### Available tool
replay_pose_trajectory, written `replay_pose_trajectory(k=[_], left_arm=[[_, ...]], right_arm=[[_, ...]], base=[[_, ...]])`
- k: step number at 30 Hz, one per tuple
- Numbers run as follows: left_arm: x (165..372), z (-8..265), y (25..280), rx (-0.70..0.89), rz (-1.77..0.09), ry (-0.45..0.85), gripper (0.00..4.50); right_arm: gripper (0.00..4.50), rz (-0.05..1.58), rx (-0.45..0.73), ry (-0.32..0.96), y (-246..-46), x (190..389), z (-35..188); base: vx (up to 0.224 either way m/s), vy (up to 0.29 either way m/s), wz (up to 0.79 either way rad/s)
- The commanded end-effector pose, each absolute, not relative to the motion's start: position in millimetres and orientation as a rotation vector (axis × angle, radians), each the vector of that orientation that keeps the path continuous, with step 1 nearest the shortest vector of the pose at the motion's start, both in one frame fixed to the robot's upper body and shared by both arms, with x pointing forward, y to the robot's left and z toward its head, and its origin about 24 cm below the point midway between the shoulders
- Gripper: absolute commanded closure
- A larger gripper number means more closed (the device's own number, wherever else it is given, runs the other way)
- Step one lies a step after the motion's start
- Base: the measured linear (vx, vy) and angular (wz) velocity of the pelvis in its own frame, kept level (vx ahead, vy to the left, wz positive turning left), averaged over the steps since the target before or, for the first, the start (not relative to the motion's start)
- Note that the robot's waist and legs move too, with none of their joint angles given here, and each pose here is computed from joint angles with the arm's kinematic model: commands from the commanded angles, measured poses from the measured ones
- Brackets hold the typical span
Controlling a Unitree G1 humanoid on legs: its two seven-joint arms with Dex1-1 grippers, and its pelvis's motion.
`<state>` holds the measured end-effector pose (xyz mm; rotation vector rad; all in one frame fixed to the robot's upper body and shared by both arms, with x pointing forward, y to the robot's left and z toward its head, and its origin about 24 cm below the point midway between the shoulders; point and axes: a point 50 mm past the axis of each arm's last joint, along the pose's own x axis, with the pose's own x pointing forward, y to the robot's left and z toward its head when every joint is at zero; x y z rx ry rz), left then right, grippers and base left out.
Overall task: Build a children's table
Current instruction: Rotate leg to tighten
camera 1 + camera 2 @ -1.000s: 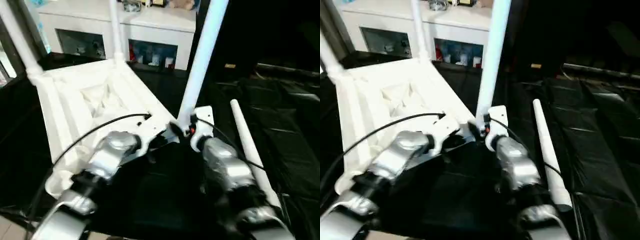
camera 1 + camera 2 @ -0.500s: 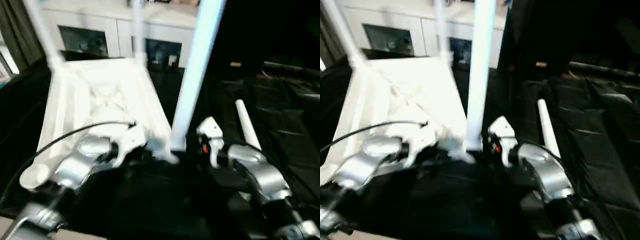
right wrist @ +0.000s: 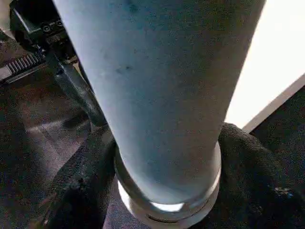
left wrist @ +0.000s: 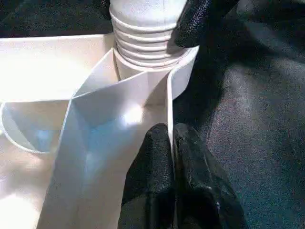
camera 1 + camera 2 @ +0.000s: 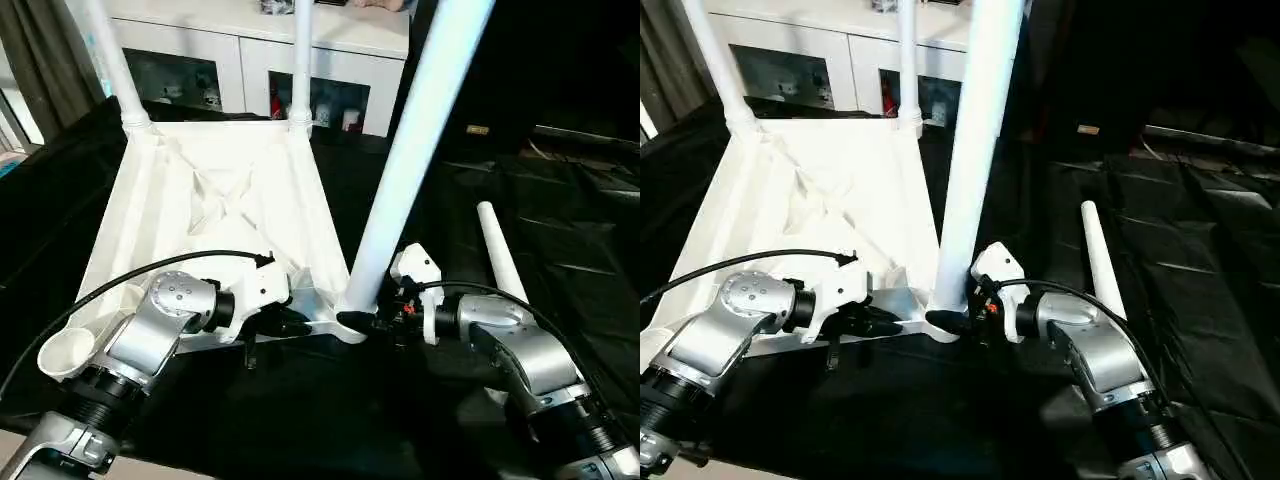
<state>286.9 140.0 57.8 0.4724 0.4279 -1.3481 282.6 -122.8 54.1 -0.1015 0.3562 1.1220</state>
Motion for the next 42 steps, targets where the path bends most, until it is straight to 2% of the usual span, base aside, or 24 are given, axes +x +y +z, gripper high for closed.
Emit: replay_pose_trajectory(k=[1, 8, 13, 14, 17, 18, 20, 24, 26, 27, 28, 30, 32, 34, 36, 37, 39, 42], left_arm=[[281.9, 60.7, 130.4, 0.448, -1.407, 0.392, 4.50], [283.7, 59.2, 130.7, 0.443, -1.386, 0.396, 4.50], [306.6, 50.4, 123.9, 0.435, -1.131, 0.416, 4.50], [311.4, 48.6, 117.6, 0.430, -1.087, 0.419, 4.50], [317.2, 46.7, 108.5, 0.419, -1.029, 0.425, 4.50], [323.6, 45.4, 87.0, 0.407, -0.969, 0.425, 4.50], [324.5, 45.7, 78.7, 0.403, -0.960, 0.422, 4.50], [322.6, 47.3, 60.8, 0.401, -1.007, 0.409, 4.50], [323.3, 47.5, 61.0, 0.401, -1.003, 0.408, 4.50], [323.7, 47.7, 61.8, 0.403, -1.001, 0.407, 4.50], [323.9, 47.1, 68.7, 0.409, -1.002, 0.408, 4.50], [324.0, 46.8, 71.0, 0.412, -1.003, 0.408, 4.50], [321.8, 45.4, 77.8, 0.418, -1.018, 0.416, 4.50], [318.4, 44.9, 83.8, 0.415, -1.048, 0.414, 4.50], [313.1, 45.3, 91.3, 0.451, -1.117, 0.385, 4.50], [313.1, 45.3, 91.3, 0.451, -1.117, 0.385, 4.50], [305.5, 46.4, 98.1, 0.436, -1.199, 0.370, 4.50], [300.4, 47.8, 103.6, 0.423, -1.249, 0.379, 4.50]], right_arm=[[1.71, 1.125, -0.102, 0.362, -125.1, 280.6, 55.2], [1.76, 1.083, -0.089, 0.363, -123.8, 282.9, 51.5], [1.76, 0.740, -0.016, 0.388, -123.8, 301.0, 31.6], [1.76, 0.636, 0.027, 0.404, -120.9, 305.1, 26.1], [1.77, 0.536, 0.061, 0.418, -115.2, 309.2, 20.7], [1.77, 0.430, 0.091, 0.431, -99.5, 314.7, 14.7], [1.77, 0.410, 0.094, 0.426, -92.9, 316.8, 14.4], [1.77, 0.462, 0.107, 0.378, -69.4, 321.9, 22.7], [1.77, 0.479, 0.115, 0.363, -67.3, 322.5, 25.0], [1.42, 0.487, 0.120, 0.357, -67.0, 322.6, 25.9], [1.42, 0.523, 0.141, 0.322, -68.9, 322.7, 30.4], [1.05, 0.532, 0.144, 0.311, -69.7, 323.0, 31.6], [1.02, 0.572, 0.141, 0.278, -74.4, 323.2, 36.0], [0.77, 0.633, 0.101, 0.265, -80.9, 321.2, 39.5], [0.77, 0.727, 0.022, 0.272, -91.6, 315.3, 42.5], [0.77, 0.727, 0.022, 0.272, -91.6, 315.3, 42.5], [0.77, 0.857, -0.031, 0.284, -102.7, 305.0, 45.7], [0.77, 0.938, -0.060, 0.294, -109.8, 298.1, 48.4]], base=[[0.000, 0.000, 0.00], [0.000, 0.000, 0.00], [0.000, 0.000, 0.00], [0.000, 0.000, 0.00], [0.000, 0.000, 0.00], [0.000, 0.000, 0.00], [0.000, 0.000, 0.00], [0.000, 0.000, 0.00], [0.000, 0.000, 0.00], [0.000, 0.000, 0.00], [0.000, 0.000, 0.00], [0.000, 0.000, 0.00], [0.000, 0.000, 0.00], [0.000, 0.000, 0.00], [0.000, 0.000, 0.00], [0.000, 0.000, 0.00], [0.000, 0.000, 0.00], [0.000, 0.000, 0.00]])
